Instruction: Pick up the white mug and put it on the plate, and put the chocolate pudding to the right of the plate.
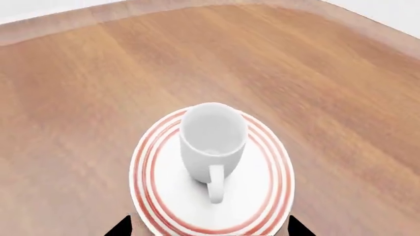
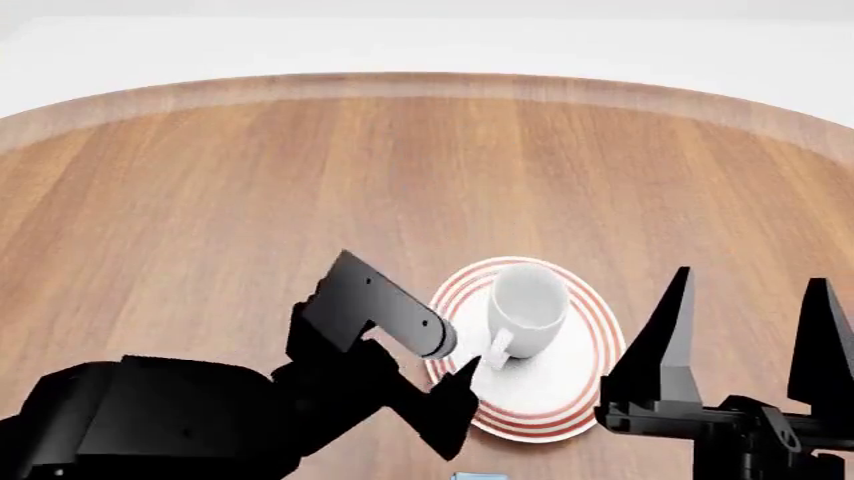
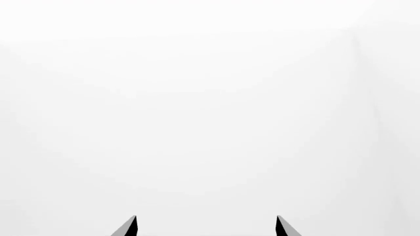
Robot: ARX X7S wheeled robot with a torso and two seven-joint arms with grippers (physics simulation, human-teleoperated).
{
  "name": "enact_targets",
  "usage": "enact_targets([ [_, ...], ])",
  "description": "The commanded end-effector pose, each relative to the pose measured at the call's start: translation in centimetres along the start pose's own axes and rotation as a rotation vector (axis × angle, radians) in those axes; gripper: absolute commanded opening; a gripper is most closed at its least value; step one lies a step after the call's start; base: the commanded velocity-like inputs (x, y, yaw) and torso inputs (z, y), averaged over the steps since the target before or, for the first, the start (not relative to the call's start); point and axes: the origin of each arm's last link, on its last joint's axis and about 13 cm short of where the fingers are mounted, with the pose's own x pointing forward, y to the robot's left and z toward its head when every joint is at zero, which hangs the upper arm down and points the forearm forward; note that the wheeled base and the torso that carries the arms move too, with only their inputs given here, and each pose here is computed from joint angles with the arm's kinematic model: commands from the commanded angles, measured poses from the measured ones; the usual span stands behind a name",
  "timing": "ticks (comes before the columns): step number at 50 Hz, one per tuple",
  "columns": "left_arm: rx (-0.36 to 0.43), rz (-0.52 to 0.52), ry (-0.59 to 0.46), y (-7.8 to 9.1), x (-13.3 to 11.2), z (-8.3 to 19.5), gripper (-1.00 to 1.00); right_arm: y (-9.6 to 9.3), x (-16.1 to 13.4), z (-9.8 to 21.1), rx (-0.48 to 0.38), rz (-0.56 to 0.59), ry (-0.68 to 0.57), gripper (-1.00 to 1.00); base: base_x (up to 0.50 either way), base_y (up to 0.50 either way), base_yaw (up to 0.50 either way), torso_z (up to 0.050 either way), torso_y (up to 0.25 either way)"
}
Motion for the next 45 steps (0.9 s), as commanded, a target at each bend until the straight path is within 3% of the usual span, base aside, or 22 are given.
enact_targets([
  [1,-0.022,0.015,-0.165,0.3,-3.3,0.8,1.00,0.0,0.0,0.0,-0.017,0.009,-0.013,1.00,0.00,0.00,0.00,0.000,0.000],
  [9,-0.022,0.116,-0.237,1.5,-5.7,0.6,1.00,0.0,0.0,0.0,-0.016,0.011,-0.012,1.00,0.00,0.00,0.00,0.000,0.000],
  [27,-0.032,0.281,-0.313,2.8,-7.4,-0.3,1.00,0.1,0.0,0.1,-0.015,0.014,-0.011,1.00,0.00,0.00,0.00,0.000,0.000],
  [31,-0.105,0.273,-0.404,3.4,-7.7,-0.5,1.00,0.1,0.0,0.1,-0.015,0.012,-0.011,1.00,0.00,0.00,0.00,0.000,0.000],
  [38,-0.118,0.308,-0.403,3.7,-8.0,-0.9,1.00,0.1,0.0,0.1,-0.017,0.015,-0.013,1.00,0.00,0.00,0.00,0.000,0.000],
  [41,-0.064,0.391,-0.447,3.8,-7.8,-0.9,1.00,0.2,0.0,0.0,-0.016,0.015,-0.010,1.00,0.00,0.00,0.00,0.000,0.000],
  [42,-0.053,0.466,-0.462,3.9,-7.7,-0.8,1.00,0.2,0.0,0.1,-0.015,0.016,-0.009,1.00,0.00,0.00,0.00,0.000,0.000],
  [45,-0.020,0.496,-0.443,3.8,-7.3,-0.8,1.00,0.3,0.1,0.5,-0.014,0.019,-0.017,1.00,0.00,0.00,0.00,0.000,0.000],
])
